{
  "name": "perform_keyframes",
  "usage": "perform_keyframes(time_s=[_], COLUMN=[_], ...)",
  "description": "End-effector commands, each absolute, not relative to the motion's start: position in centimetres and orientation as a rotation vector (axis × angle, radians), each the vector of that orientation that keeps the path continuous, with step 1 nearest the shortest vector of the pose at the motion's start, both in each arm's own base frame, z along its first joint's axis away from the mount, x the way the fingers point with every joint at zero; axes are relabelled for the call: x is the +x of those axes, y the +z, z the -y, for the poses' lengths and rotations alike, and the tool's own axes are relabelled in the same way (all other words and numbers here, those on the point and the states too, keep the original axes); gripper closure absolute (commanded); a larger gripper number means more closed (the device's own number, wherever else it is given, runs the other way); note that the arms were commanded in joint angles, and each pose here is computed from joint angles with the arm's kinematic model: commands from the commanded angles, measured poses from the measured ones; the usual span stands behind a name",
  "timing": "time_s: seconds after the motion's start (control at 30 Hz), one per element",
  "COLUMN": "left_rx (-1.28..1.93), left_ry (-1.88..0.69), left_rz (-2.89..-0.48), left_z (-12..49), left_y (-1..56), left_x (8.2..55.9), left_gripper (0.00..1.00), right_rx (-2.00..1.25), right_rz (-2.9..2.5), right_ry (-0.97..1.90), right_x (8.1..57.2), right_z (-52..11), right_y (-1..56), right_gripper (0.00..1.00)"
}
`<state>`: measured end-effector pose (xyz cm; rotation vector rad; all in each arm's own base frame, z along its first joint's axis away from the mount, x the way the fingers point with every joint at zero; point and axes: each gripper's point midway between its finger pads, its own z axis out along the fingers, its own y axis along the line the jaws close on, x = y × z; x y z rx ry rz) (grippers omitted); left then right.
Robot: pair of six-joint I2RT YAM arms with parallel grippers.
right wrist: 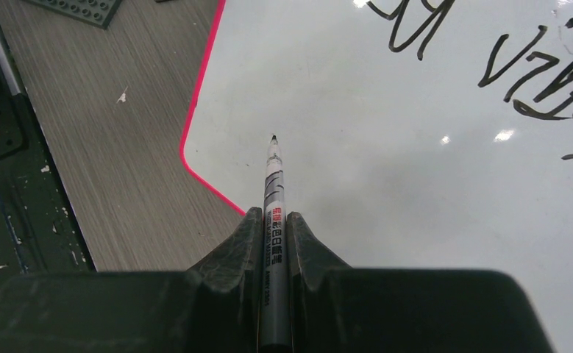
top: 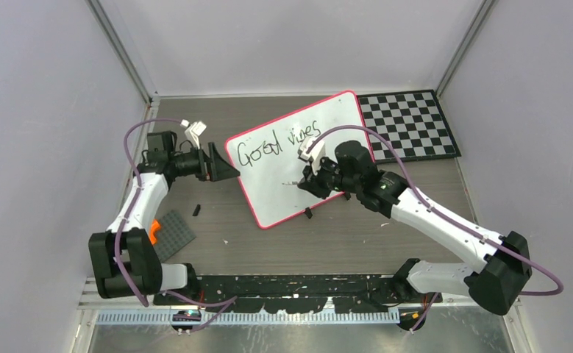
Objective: Write a sentence on the whiteboard
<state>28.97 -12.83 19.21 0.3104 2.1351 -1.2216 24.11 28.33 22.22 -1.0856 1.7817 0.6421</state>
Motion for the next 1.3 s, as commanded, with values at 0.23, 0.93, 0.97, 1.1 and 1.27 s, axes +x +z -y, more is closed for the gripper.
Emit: perform_keyframes(time_s=[0.23, 0.93, 0.97, 1.1, 1.27], left_rx=[0.388, 0.42, 0.423, 0.42, 0.42], left_ry=[-1.3, -1.403, -1.406, -1.409, -1.403], left_rz=[-2.074, -2.087, -2.087, -2.093, -2.099], left_z=[14.8, 17.1, 17.2, 17.3, 17.2], left_y=[19.0, 18.2, 18.2, 18.0, 17.8], left_x=[31.9, 33.1, 33.2, 33.2, 33.3], left_gripper=[0.15, 0.55, 0.59, 0.76, 0.93], right_rx=[-1.072, -1.048, -1.046, -1.048, -1.067], right_rz=[-1.667, -1.682, -1.684, -1.688, -1.699], right_ry=[0.713, 0.736, 0.736, 0.731, 0.742], right_x=[25.7, 26.5, 26.5, 26.5, 26.0], right_z=[-32.4, -36.2, -36.2, -36.1, -36.0], right_y=[24.3, 22.9, 22.9, 22.8, 22.3], right_gripper=[1.0, 1.0, 1.0, 1.0, 1.0])
